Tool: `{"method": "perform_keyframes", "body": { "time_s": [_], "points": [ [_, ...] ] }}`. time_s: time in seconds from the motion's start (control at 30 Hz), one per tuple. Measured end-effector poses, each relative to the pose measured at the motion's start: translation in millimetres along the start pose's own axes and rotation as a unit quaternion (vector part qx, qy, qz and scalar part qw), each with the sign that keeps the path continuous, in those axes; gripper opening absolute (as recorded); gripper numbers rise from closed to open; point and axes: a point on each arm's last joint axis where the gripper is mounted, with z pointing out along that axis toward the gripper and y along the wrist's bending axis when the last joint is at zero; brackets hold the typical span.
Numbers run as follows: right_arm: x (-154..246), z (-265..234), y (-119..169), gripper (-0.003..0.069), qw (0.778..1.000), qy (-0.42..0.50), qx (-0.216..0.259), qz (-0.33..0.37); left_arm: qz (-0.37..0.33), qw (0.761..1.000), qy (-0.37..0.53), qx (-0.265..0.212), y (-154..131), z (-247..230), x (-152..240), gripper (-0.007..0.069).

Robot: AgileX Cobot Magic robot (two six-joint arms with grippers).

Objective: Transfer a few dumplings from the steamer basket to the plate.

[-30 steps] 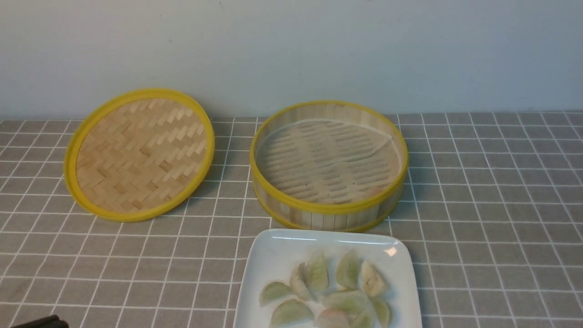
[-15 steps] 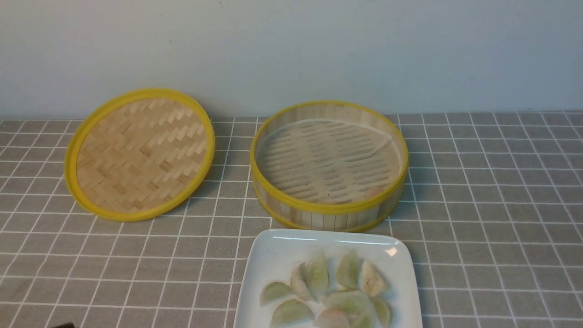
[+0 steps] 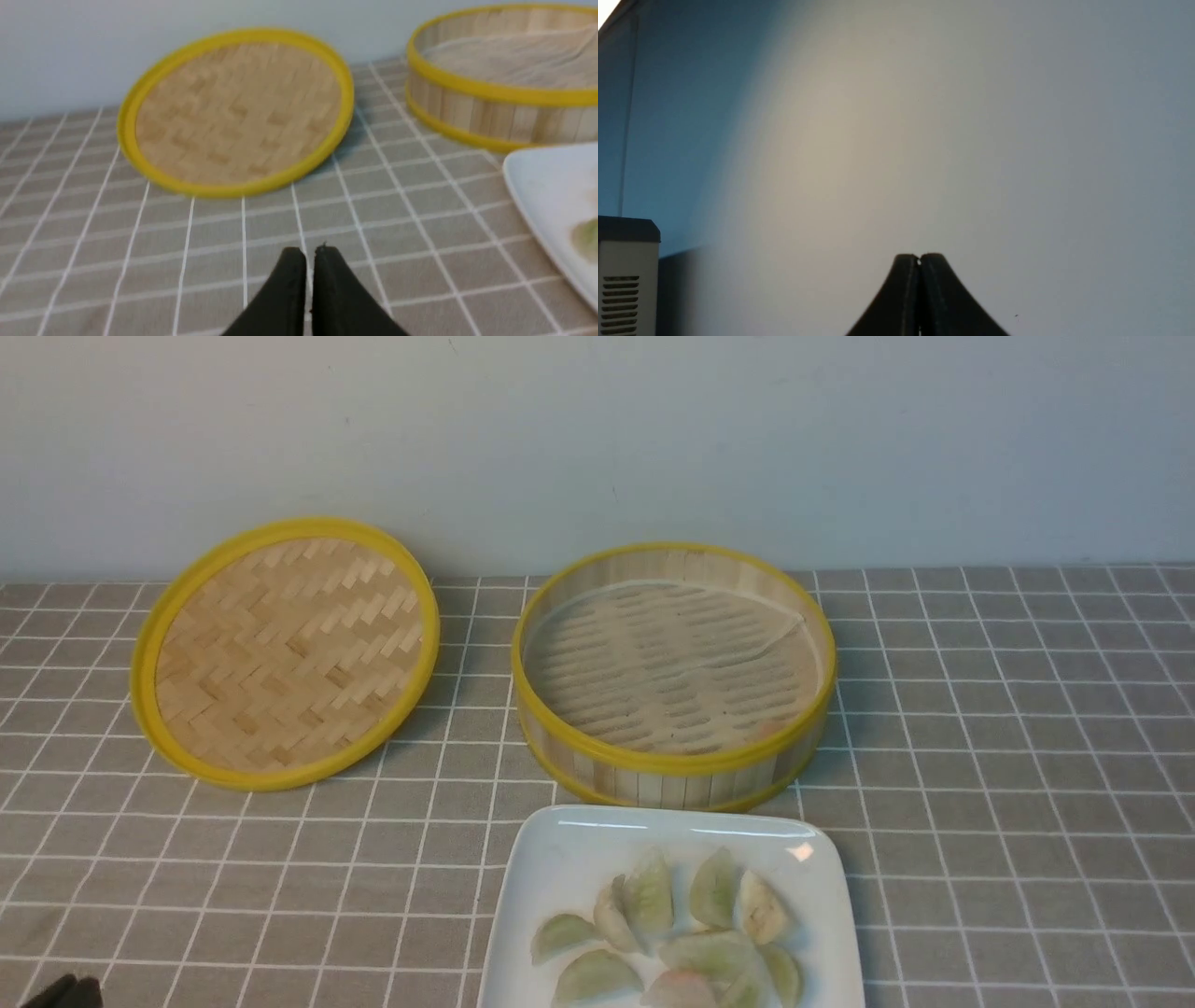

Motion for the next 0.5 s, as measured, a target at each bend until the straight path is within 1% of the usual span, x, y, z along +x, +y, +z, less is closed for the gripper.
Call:
{"method": "perform_keyframes", "body": {
  "time_s": [0.03, 0.2, 0.5],
  "points": [
    [0.0, 0.0, 0.0, -0.0015, 1.0, 0.0, 0.0, 0.0, 0.001, 1.0, 0.009, -0.002, 0.3, 1.7, 5.4, 0.0009],
    [-0.1, 0.0, 0.0, -0.0015, 1.0, -0.001, 0.0, 0.0, 0.018, 1.0, 0.015, -0.012, 1.9, 2.0, 7.2, 0.0009],
    [-0.1, 0.0, 0.0, -0.0015, 1.0, -0.001, 0.0, 0.0, 0.014, 1.0, 0.019, -0.012, 2.0, 2.0, 8.0, 0.0009]
  ]
}}
